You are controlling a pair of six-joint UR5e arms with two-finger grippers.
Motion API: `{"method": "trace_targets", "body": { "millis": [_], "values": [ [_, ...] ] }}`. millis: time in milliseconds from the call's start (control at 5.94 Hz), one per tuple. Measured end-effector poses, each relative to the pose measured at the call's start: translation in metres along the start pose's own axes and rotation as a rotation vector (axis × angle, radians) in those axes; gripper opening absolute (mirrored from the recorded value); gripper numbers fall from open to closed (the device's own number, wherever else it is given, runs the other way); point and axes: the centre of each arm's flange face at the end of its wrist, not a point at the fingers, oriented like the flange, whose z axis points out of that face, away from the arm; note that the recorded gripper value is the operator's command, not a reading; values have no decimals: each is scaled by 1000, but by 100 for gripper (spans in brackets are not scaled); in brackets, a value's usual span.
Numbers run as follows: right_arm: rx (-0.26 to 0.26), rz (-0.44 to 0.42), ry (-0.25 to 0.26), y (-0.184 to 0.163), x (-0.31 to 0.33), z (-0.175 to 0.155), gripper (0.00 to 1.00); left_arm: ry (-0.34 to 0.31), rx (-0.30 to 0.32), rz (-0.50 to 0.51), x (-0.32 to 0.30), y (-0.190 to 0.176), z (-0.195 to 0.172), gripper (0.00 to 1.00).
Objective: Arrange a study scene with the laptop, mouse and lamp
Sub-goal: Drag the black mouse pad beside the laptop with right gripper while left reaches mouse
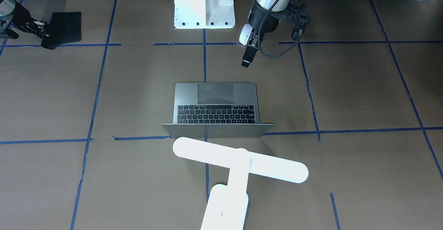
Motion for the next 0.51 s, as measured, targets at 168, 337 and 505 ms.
{"method": "trace_targets", "body": {
  "millis": [168, 337, 505],
  "values": [
    [7, -6, -21, 0, -11, -4, 0, -3, -5, 47, -14, -3, -2, 100],
    [31, 5, -67, -4, -35, -10, 0, -14, -17, 172, -44, -6, -7, 100],
    [76, 33, -125, -14, -65, -16, 0, -41, -29, 312, -79, -9, -7, 100]
  ]
}}
